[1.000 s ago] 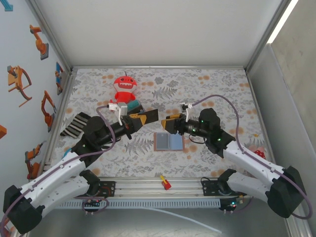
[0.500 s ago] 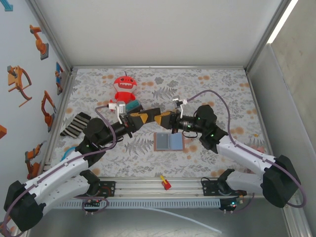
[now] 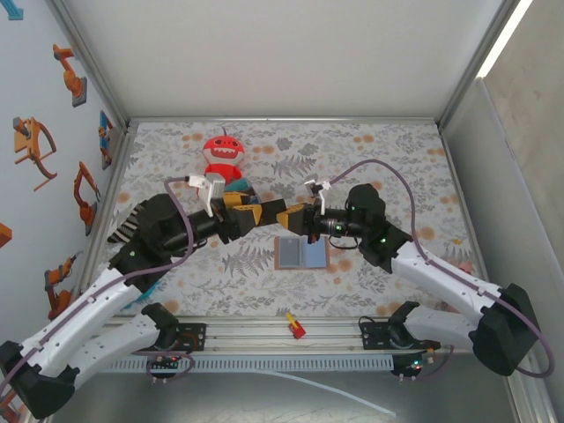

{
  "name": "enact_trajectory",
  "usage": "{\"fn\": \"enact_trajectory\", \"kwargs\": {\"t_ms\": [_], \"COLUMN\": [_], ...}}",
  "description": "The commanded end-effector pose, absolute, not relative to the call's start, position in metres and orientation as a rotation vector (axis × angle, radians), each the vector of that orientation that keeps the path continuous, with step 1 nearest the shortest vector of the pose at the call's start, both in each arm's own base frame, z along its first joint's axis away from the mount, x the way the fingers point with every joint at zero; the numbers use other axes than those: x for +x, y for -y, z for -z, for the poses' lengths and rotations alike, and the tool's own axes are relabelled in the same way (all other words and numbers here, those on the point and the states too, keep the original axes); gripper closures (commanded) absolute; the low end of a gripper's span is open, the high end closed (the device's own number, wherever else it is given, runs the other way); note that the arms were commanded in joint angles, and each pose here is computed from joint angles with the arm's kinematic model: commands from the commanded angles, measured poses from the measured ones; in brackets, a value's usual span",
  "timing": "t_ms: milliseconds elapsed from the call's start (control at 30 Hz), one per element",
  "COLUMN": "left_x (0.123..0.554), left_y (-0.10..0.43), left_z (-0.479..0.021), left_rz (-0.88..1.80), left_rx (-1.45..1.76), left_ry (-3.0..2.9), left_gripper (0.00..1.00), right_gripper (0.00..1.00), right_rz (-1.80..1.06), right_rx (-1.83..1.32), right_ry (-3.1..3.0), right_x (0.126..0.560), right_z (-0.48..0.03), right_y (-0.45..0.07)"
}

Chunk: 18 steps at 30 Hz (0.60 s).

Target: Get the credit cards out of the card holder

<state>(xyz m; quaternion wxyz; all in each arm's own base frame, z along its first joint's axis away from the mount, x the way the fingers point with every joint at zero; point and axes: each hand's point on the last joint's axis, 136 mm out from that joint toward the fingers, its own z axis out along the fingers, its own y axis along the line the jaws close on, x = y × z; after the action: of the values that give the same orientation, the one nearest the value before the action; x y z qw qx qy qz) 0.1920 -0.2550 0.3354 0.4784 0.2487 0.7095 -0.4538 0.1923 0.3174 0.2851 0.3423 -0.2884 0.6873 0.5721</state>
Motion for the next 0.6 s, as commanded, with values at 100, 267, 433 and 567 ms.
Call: {"fn": "enact_trajectory", "kwargs": {"t_ms": [100, 267, 433, 567], "left_x": [0.185, 0.190, 0.189, 0.183], "left_y": [0.258, 0.265, 0.276, 0.283], "left_z": [-0.306, -0.303, -0.292, -0.281], "left_rz": [0.954, 0.904, 0.909, 0.961], "left_rx": [0.871, 0.967, 1.087, 1.181], "left_ry": [-1.881, -1.889, -1.931, -1.943], "left_gripper": [0.40, 0.39, 0.45, 0.48], "right_gripper": [1.00, 1.00, 1.00, 1.00], "right_rz": [-1.475, -1.489, -1.499, -1.499], "right_rx": [-0.826, -0.835, -0.848, -0.851], "right_ry": [-1.801, -1.796, -1.787, -1.776], "right_x": [0.182, 0.178, 0.174, 0.172], "right_z": [-0.290, -0.292, -0.294, -0.297], "right_y": [-0.316, -0.315, -0.314, -0.313]}}
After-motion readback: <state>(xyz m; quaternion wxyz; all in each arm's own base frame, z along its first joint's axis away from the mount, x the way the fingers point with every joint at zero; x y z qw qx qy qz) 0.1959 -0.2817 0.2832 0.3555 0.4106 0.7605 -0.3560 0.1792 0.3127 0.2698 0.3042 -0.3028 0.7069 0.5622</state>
